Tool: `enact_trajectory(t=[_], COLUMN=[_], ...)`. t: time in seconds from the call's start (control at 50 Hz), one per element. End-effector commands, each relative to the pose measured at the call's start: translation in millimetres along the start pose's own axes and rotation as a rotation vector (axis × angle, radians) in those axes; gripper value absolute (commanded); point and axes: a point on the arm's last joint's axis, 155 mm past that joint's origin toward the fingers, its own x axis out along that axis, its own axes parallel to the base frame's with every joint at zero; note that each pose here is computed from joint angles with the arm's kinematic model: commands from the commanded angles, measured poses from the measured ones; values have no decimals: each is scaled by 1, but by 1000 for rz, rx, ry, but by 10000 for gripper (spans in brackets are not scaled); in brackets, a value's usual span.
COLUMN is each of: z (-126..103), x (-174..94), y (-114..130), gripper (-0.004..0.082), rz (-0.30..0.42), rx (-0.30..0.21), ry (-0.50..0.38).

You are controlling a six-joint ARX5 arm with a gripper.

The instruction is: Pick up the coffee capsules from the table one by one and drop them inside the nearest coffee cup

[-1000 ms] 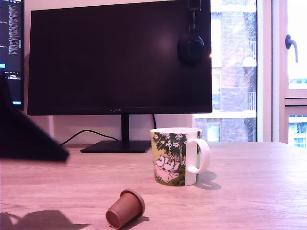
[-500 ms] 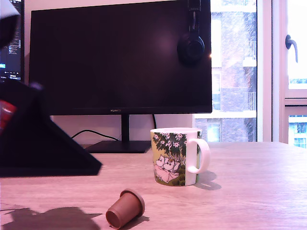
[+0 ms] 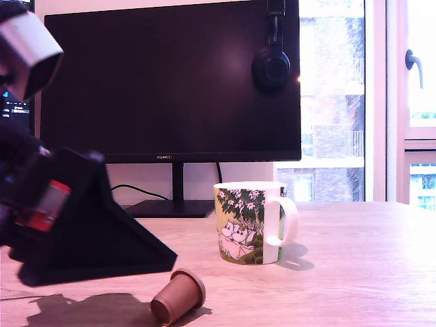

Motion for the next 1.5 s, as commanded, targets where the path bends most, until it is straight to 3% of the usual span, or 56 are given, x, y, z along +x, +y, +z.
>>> enact_trajectory(t=[0.0, 0.26, 0.54, 1.1, 1.26, 1.38, 1.48], z=[-9, -9, -20, -25, -25, -25, -26], x=[0, 5, 19, 31, 31, 31, 31], y=[3, 5, 7, 7, 6, 5, 2], gripper=[450, 450, 448, 441, 327, 150, 124], rz=[11, 23, 43, 59, 58, 52, 46], rx=[-6, -23, -28, -51, -48, -46, -37], ry=[14, 23, 110, 167, 167, 169, 170])
